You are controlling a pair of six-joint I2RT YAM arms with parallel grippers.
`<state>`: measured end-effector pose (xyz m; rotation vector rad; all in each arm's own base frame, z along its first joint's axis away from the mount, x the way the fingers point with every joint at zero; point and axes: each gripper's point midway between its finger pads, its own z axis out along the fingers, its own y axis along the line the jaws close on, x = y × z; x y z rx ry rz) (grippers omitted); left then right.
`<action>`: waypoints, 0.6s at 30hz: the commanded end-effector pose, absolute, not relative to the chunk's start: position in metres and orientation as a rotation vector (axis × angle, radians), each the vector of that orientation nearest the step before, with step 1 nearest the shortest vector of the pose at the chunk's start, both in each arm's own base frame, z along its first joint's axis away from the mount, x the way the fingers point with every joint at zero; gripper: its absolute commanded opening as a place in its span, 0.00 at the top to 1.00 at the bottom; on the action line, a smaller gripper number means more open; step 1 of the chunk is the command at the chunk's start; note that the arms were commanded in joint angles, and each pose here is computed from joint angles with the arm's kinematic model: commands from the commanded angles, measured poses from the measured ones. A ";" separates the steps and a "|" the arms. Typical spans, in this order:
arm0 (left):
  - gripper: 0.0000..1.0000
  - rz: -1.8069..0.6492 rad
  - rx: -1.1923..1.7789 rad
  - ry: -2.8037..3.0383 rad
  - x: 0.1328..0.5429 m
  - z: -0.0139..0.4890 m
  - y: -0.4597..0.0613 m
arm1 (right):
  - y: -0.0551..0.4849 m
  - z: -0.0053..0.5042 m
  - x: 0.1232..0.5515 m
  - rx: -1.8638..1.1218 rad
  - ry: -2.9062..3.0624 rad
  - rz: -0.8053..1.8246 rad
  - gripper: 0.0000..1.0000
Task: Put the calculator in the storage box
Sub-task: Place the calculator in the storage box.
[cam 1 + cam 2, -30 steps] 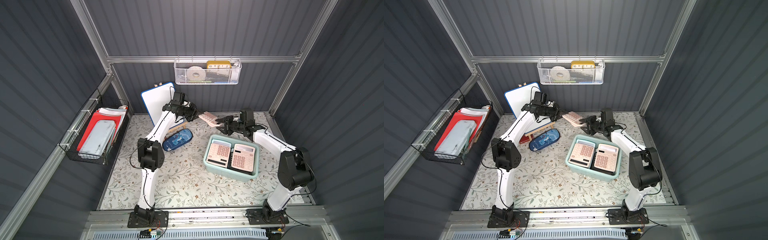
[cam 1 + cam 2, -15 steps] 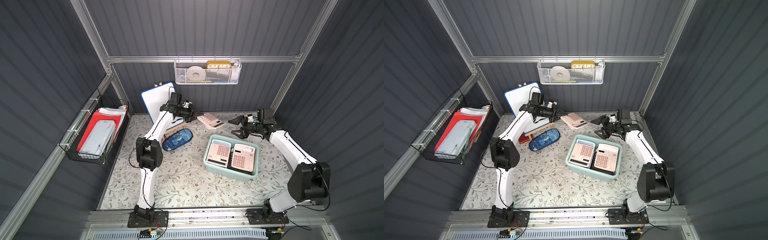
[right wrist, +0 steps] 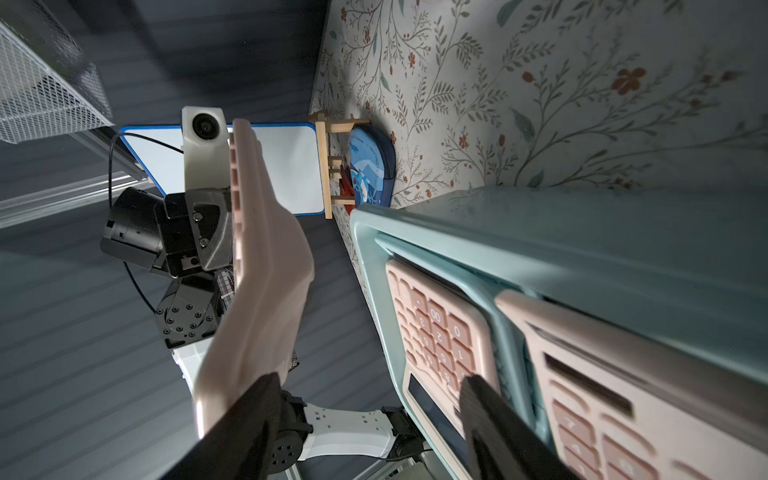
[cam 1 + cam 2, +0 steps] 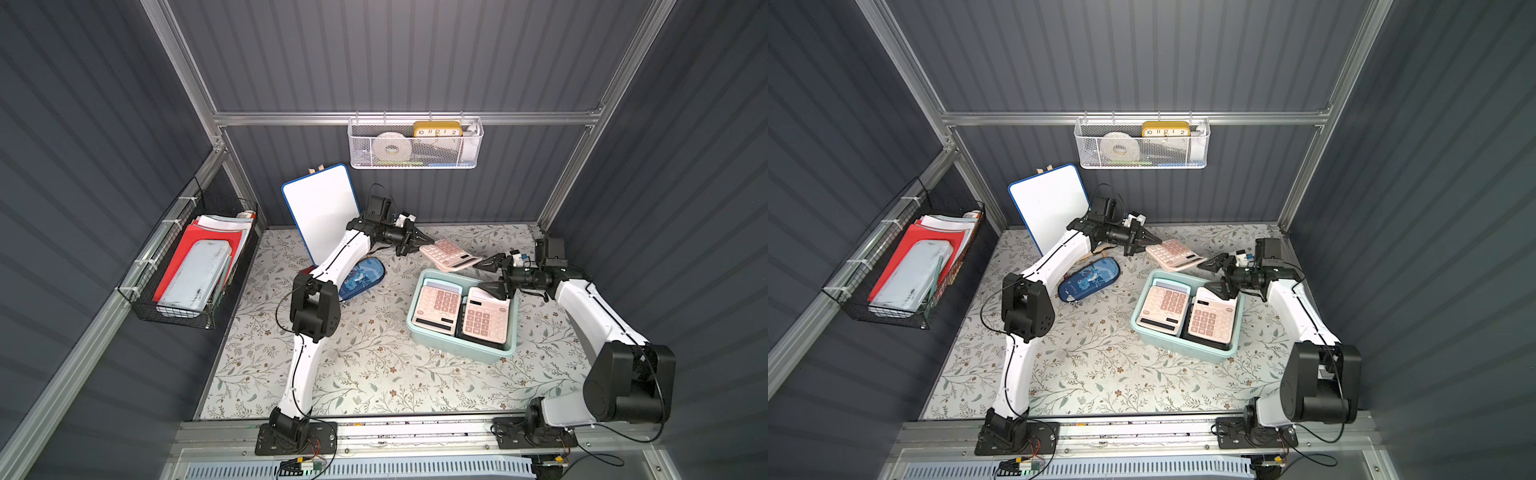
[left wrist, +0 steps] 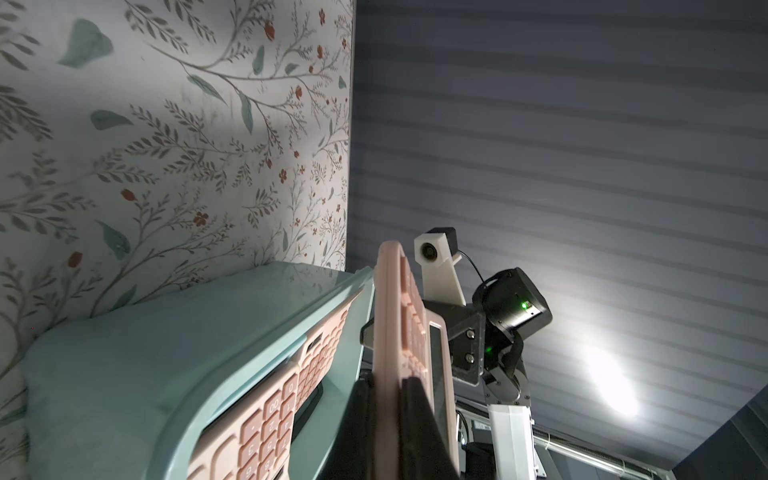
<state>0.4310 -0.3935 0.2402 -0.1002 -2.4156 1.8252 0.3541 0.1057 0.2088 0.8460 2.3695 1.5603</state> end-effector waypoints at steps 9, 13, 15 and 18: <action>1.00 1.818 -0.177 -2.355 0.418 0.236 -0.405 | 0.054 0.230 0.339 0.939 2.177 1.546 0.26; 1.00 1.826 -0.212 -2.341 0.416 0.241 -0.411 | 0.050 0.234 0.338 0.946 2.157 1.560 0.26; 1.00 1.839 -0.233 -2.318 0.413 0.244 -0.416 | 0.051 0.235 0.342 0.951 2.131 1.592 0.26; 1.00 1.852 -0.265 -2.288 0.407 0.248 -0.423 | 0.052 0.240 0.349 0.928 2.109 1.655 0.26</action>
